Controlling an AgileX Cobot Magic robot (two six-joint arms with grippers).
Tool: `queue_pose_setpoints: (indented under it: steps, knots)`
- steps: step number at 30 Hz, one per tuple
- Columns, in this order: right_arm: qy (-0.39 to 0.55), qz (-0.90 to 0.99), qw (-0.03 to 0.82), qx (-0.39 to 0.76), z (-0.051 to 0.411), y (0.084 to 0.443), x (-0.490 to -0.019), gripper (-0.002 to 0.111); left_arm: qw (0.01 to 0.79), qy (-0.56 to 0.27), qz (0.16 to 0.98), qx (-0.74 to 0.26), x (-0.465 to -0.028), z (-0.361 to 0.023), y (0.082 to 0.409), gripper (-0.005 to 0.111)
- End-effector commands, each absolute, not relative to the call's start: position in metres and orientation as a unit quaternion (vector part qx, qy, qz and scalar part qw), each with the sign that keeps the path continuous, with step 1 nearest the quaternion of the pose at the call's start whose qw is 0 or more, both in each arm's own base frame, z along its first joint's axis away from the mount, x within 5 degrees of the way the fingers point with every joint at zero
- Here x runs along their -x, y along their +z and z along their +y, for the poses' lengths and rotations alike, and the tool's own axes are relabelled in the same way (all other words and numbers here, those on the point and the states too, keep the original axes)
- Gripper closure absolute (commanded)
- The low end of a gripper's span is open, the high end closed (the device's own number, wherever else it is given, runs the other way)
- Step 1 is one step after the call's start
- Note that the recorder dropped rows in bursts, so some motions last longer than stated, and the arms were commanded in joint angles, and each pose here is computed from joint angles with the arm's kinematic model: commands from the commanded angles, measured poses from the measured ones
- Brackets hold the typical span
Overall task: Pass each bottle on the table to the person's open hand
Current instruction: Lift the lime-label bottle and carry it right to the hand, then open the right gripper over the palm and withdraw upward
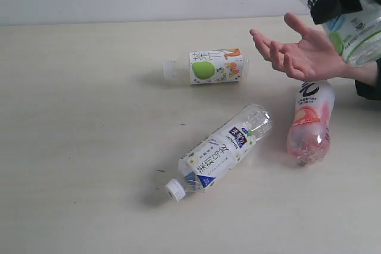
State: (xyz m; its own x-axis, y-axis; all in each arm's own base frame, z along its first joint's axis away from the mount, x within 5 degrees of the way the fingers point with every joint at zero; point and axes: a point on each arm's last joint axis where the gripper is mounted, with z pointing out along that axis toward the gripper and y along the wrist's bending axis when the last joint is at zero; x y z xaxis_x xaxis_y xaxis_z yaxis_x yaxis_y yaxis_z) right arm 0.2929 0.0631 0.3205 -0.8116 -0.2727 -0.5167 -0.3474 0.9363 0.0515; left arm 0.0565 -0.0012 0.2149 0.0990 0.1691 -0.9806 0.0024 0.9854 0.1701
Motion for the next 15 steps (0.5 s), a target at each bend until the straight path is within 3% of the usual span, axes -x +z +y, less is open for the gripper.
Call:
queue_pose_setpoints:
  steps: [1, 12, 15]
  knots:
    - [0.105, 0.957, 0.217, 0.162, 0.066, 0.290, -0.312, 0.108, 0.740, 0.058, 0.667, -0.063, -0.056, -0.001, 0.215, 0.107]
    - [0.106, 0.972, 0.152, 0.142, 0.072, 0.213, -0.351, 0.107, 0.740, 0.058, 0.667, -0.063, -0.056, -0.001, 0.215, 0.107]
    - [0.105, 0.973, 0.148, 0.142, 0.072, 0.208, -0.353, 0.096, 0.740, 0.058, 0.667, -0.063, -0.056, -0.001, 0.215, 0.107]
